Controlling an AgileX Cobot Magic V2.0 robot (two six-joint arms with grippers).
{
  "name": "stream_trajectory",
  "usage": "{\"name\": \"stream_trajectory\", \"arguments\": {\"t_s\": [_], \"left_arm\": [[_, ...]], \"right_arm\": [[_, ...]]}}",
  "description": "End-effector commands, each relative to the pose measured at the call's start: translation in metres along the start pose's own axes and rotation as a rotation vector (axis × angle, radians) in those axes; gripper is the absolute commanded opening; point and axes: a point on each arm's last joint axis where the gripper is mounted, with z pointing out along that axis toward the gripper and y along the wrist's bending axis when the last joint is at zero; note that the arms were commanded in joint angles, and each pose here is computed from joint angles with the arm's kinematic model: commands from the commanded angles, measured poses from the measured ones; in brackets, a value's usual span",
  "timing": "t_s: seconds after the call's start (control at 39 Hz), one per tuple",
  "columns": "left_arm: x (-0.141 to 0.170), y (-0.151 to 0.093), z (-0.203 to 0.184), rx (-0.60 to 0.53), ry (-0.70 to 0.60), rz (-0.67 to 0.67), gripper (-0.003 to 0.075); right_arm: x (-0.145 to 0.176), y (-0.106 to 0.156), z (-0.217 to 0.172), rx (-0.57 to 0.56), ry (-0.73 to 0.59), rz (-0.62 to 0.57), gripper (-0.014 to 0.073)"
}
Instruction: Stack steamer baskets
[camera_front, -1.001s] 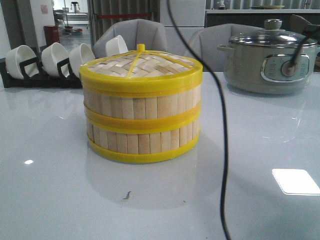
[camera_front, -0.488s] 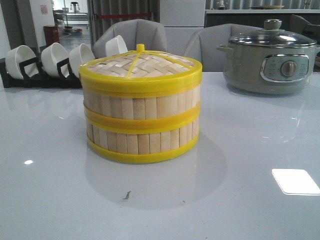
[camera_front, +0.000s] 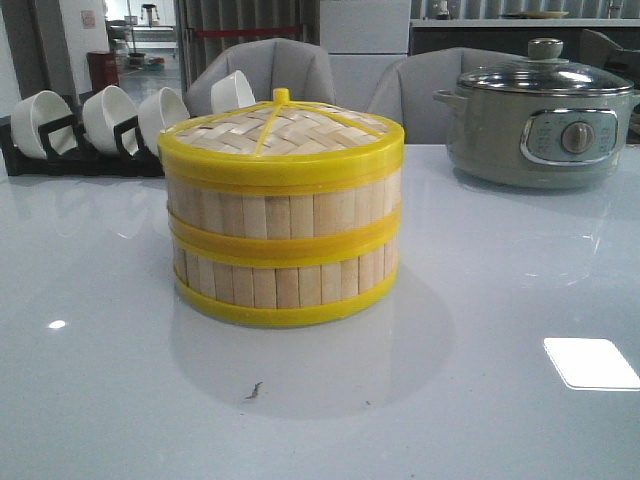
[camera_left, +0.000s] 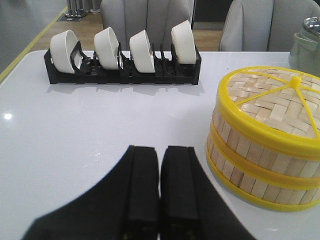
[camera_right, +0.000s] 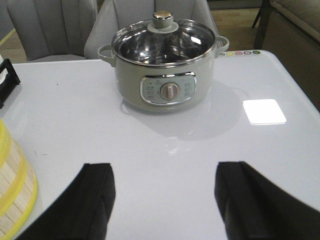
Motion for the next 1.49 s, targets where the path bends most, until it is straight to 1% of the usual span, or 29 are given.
{"name": "stream_trajectory", "arguments": {"t_s": [0.0,0.18,0.28,0.38,0.54,0.62,0.64,0.69,0.74,0.77,0.8,0.82,0.85,0.98,1.46], "left_arm": [[-0.018,-0.001,-0.003,0.0,-0.115,-0.009,0.0087],[-0.018,-0.001,-0.003,0.0,-0.115,-0.009,0.0087],[-0.018,-0.001,-0.003,0.0,-0.115,-0.009,0.0087],[-0.018,-0.001,-0.003,0.0,-0.115,-0.009,0.0087],[-0.018,-0.001,-0.003,0.0,-0.115,-0.009,0.0087],[-0.018,-0.001,-0.003,0.0,-0.115,-0.009,0.0087],[-0.018,-0.001,-0.003,0.0,-0.115,-0.009,0.0087],[-0.018,-0.001,-0.003,0.0,-0.115,-0.009,0.0087],[-0.018,-0.001,-0.003,0.0,-0.115,-0.009,0.0087],[-0.018,-0.001,-0.003,0.0,-0.115,-0.009,0.0087],[-0.018,-0.001,-0.003,0.0,-0.115,-0.009,0.0087],[-0.018,-0.001,-0.003,0.0,-0.115,-0.009,0.0087],[-0.018,-0.001,-0.003,0.0,-0.115,-0.009,0.0087],[-0.018,-0.001,-0.003,0.0,-0.115,-0.009,0.0087],[-0.018,-0.001,-0.003,0.0,-0.115,-0.009,0.0087]], "right_arm": [[0.005,-0.005,-0.019,0.019,-0.147,-0.009,0.0538],[0.051,-0.012,-0.035,0.049,-0.147,-0.003,0.0538],[0.072,-0.013,-0.041,0.049,-0.158,-0.004,0.0538],[0.083,-0.014,-0.045,0.048,-0.173,-0.004,0.0538],[0.083,-0.014,-0.048,0.045,-0.201,-0.005,0.0523],[0.083,-0.014,-0.048,0.045,-0.199,-0.005,0.0448],[0.083,-0.014,-0.048,0.045,-0.197,-0.005,0.0402],[0.083,-0.014,-0.048,0.045,-0.197,-0.005,0.0292],[0.083,-0.014,-0.048,0.045,-0.197,-0.005,0.0159],[0.083,-0.014,-0.048,0.045,-0.196,-0.005,0.0079],[0.083,-0.014,-0.048,0.045,-0.196,-0.005,0.0029],[0.083,-0.014,-0.048,0.045,-0.196,-0.005,0.0063],[0.083,-0.014,-0.048,0.045,-0.198,-0.005,0.0075],[0.083,-0.014,-0.048,0.045,-0.194,-0.005,0.0051],[0.085,-0.014,-0.048,0.045,-0.178,-0.005,0.0051]]}}
